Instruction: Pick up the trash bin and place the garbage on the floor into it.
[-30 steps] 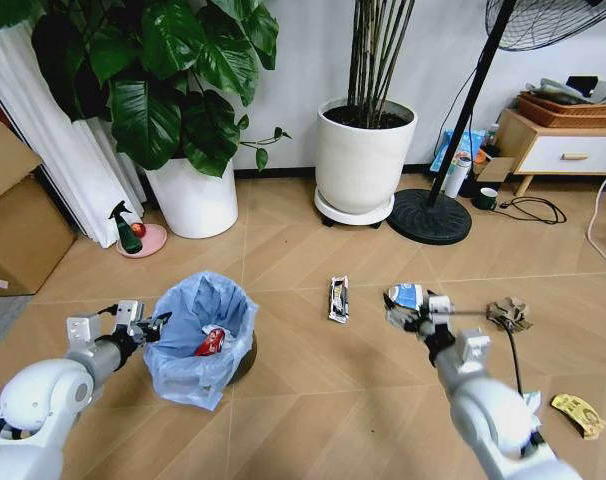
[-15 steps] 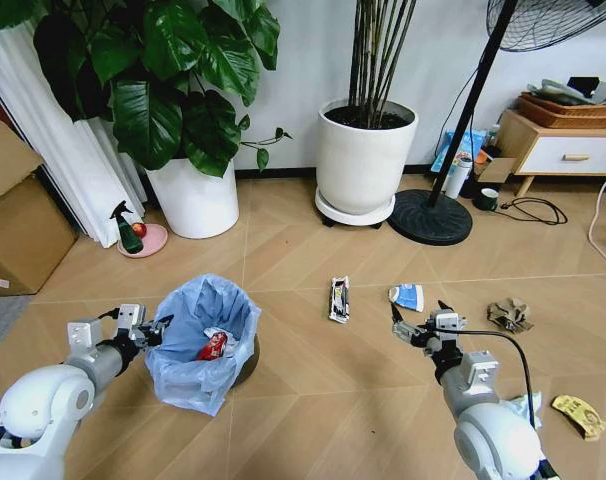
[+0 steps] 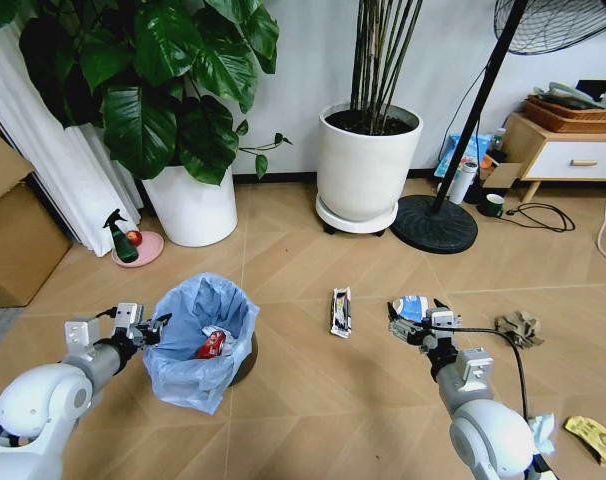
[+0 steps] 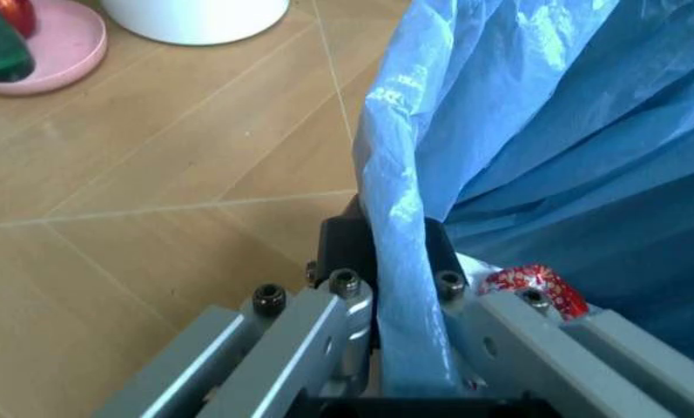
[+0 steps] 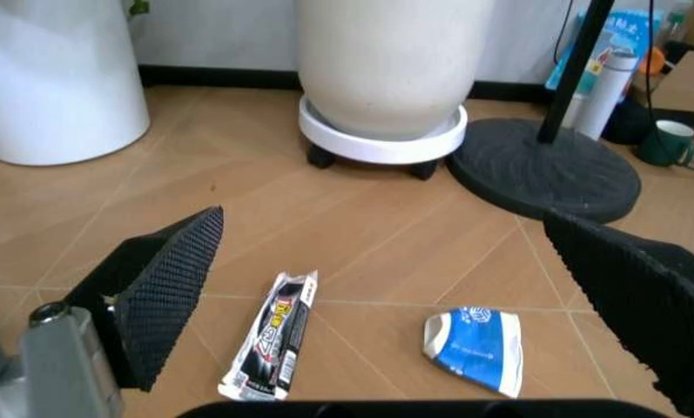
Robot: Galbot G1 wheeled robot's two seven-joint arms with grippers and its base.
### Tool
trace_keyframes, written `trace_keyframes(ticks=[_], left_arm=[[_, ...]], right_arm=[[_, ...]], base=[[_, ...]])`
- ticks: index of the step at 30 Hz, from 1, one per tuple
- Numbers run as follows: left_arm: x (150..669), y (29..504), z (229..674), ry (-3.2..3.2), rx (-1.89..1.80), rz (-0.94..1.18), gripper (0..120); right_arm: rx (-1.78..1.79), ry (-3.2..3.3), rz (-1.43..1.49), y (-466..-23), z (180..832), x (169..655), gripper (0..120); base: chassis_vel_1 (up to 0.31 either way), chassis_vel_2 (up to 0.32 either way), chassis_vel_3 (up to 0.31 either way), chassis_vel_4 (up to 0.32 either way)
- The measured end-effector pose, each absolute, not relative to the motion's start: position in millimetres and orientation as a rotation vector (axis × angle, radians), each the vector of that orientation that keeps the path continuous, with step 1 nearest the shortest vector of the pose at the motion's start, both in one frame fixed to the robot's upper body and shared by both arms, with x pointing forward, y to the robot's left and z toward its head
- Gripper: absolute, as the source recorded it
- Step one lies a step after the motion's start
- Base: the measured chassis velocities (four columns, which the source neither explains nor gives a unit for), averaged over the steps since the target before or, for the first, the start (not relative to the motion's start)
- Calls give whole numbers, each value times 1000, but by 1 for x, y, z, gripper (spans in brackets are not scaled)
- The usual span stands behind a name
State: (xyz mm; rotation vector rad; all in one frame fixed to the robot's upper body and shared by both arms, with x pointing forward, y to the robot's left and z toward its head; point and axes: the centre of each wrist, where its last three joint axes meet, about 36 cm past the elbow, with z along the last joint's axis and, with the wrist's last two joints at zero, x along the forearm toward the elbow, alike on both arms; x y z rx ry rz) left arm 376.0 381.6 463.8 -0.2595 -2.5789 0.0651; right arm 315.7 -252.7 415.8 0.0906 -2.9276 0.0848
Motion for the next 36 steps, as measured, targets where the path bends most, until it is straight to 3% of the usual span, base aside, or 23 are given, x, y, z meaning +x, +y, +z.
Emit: trace_keyframes(ticks=[13, 30, 36], left_arm=[[375, 381, 462, -2577, -260, 65, 0], [375, 379, 462, -2580, -265, 70, 0], [374, 379, 461, -2580, -267, 72, 0]], right_arm=[[100, -2905, 77, -250, 415, 315, 100], [102, -2905, 85, -250, 410, 317, 100], [100, -2903, 90, -250, 409, 317, 100]], base=[[-34, -37, 29, 30], [-194, -189, 186, 190], [-50, -54, 33, 46]])
